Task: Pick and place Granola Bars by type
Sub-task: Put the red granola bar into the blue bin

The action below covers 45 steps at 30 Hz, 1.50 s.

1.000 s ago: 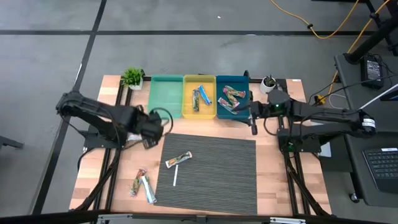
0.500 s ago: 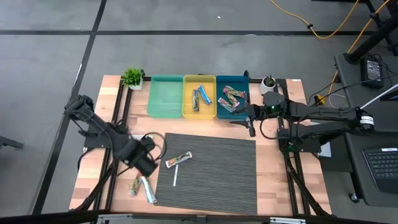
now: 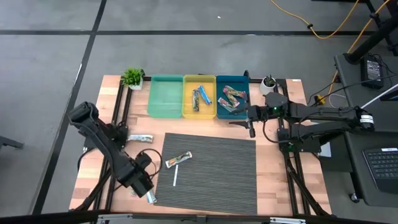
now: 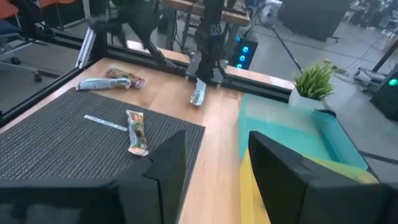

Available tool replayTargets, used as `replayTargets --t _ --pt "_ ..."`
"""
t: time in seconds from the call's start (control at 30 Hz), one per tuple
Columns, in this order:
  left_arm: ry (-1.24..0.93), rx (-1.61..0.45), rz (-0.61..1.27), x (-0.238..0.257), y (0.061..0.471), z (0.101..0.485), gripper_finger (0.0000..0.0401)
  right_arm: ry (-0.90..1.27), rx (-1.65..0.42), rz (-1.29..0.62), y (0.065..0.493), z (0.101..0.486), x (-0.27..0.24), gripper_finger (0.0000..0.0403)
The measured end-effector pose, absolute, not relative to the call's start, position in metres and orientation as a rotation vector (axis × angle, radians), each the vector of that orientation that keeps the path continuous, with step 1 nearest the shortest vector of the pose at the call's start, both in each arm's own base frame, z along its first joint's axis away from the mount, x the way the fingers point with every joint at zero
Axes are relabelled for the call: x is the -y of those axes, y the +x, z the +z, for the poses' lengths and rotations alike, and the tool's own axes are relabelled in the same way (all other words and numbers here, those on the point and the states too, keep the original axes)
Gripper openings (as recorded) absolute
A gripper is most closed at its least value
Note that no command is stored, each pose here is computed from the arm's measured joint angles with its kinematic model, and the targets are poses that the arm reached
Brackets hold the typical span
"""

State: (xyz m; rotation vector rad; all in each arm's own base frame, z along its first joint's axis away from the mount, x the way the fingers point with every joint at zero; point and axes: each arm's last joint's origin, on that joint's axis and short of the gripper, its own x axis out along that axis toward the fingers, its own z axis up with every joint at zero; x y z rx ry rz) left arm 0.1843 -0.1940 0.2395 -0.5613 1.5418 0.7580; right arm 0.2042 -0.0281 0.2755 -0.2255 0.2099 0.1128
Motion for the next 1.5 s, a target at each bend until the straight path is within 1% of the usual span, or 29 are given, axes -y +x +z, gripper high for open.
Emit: replayTargets --t 0.1,0.23,0.43,0.57,0.63,0.73,0.83,0.97,1.07,1.13,1.2,1.3,1.4,1.5 --pt "-0.627 -1.58 0.702 0.203 0.182 0.211 0.0235 -0.246 -0.196 0.113 0.205 0.277 0.028 0.0177" --pt "-0.707 -1.622 0.636 0.208 0.176 0.176 0.0246 -0.279 -0.183 0.114 0.205 0.278 0.028 0.0177" --pt "-0.78 -1.581 0.57 0.211 0.171 0.156 0.0245 -0.292 -0.179 0.115 0.205 0.278 0.028 0.0177" --pt "-0.795 -1.578 0.594 0.209 0.166 0.147 0.0239 -0.294 -0.178 0.115 0.205 0.278 0.028 0.0177" --pt "-0.791 -1.58 0.611 0.207 0.163 0.144 0.0228 -0.294 -0.179 0.115 0.205 0.278 0.028 0.0177" --pt "-0.782 -1.584 0.616 0.207 0.162 0.144 0.0199 -0.293 -0.179 0.115 0.205 0.278 0.028 0.0177" --pt "-0.768 -1.588 0.601 0.207 0.162 0.144 0.0157 -0.292 -0.185 0.116 0.205 0.278 0.028 0.0177" --pt "-0.747 -1.598 0.592 0.206 0.161 0.144 0.0088 -0.291 -0.187 0.116 0.205 0.278 0.028 0.0177" --pt "-0.705 -1.627 0.627 0.202 0.158 0.145 0.0042 -0.29 -0.187 0.116 0.205 0.277 0.028 0.0177" --pt "-0.685 -1.637 0.665 0.197 0.154 0.148 0.002 -0.289 -0.188 0.116 0.205 0.277 0.028 0.0177" --pt "-0.672 -1.622 0.693 0.194 0.152 0.157 0.0011 -0.287 -0.195 0.117 0.204 0.277 0.028 0.0177" --pt "-0.65 -1.555 0.725 0.188 0.152 0.176 0.0017 -0.29 -0.2 0.118 0.204 0.276 0.028 0.0177" --pt "-0.628 -1.438 0.735 0.181 0.155 0.2 0.0028 -0.294 -0.201 0.119 0.204 0.276 0.028 0.0177" --pt "-0.597 -1.288 0.731 0.172 0.16 0.224 0.0025 -0.295 -0.202 0.119 0.204 0.276 0.028 0.0177"
